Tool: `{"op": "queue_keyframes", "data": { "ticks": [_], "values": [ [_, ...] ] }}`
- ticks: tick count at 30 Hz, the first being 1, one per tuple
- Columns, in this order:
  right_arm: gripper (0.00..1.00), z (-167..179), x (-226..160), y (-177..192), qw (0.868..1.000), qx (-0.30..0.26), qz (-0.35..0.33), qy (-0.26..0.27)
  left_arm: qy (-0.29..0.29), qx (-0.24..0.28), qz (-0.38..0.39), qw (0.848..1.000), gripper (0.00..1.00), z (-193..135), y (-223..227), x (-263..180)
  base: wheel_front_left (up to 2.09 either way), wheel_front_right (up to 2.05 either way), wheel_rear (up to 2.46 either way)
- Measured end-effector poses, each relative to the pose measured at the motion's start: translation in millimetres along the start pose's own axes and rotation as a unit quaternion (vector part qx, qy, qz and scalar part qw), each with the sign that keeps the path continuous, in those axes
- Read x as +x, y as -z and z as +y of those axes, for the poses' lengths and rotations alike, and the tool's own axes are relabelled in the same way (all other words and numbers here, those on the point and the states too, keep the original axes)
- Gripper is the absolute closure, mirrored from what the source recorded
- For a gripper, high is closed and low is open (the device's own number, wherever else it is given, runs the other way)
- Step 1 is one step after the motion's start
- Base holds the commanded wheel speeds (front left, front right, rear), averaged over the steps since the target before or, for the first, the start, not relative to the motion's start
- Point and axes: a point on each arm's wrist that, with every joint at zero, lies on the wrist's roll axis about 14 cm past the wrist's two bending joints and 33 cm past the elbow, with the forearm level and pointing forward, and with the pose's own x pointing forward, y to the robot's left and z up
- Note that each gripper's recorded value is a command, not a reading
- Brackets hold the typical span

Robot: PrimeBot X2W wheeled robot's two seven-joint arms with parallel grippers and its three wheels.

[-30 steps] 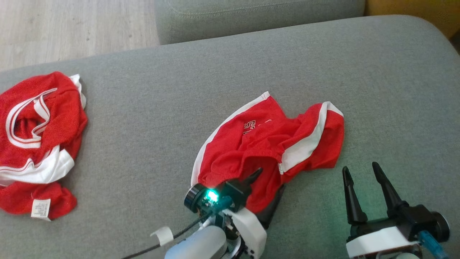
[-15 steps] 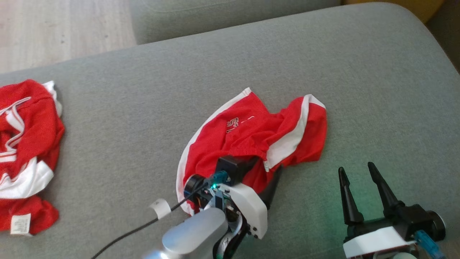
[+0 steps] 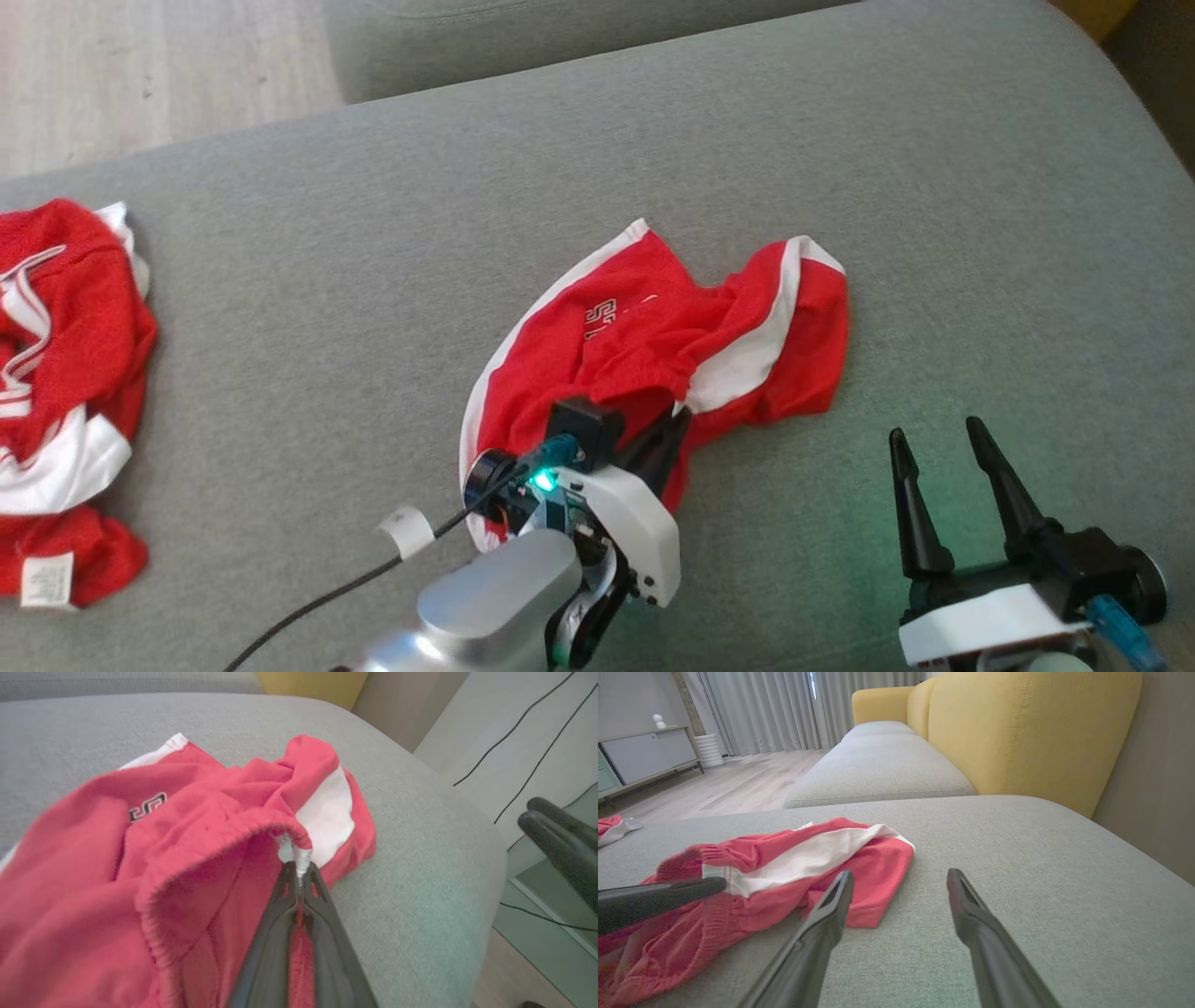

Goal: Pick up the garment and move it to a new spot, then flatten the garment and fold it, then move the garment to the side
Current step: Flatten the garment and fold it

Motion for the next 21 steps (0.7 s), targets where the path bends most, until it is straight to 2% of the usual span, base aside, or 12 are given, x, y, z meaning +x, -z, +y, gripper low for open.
{"op": "queue_keyframes", "data": {
  "ticks": [4, 11, 17, 21],
  "values": [
    [0.0, 5, 4, -1, 1.0, 0.0, -0.003, -0.009, -0.003, -0.002, -0.018, 1.0, 1.0, 4, -5, -4, 0.0, 0.0, 0.0],
    [0.0, 13, 10, -8, 1.0, -0.001, -0.014, -0.025, -0.041, 0.036, -0.059, 0.997, 1.0, 27, -16, -22, 0.0, 0.0, 0.0],
    [0.0, 25, 18, -16, 0.998, -0.002, -0.028, -0.047, -0.127, 0.079, -0.073, 0.986, 1.0, 85, -21, -77, 0.0, 0.0, 0.0],
    [0.0, 32, 24, -18, 0.998, -0.003, -0.031, -0.06, -0.148, 0.094, -0.068, 0.982, 1.0, 97, -23, -105, 0.0, 0.0, 0.0]
  ]
}}
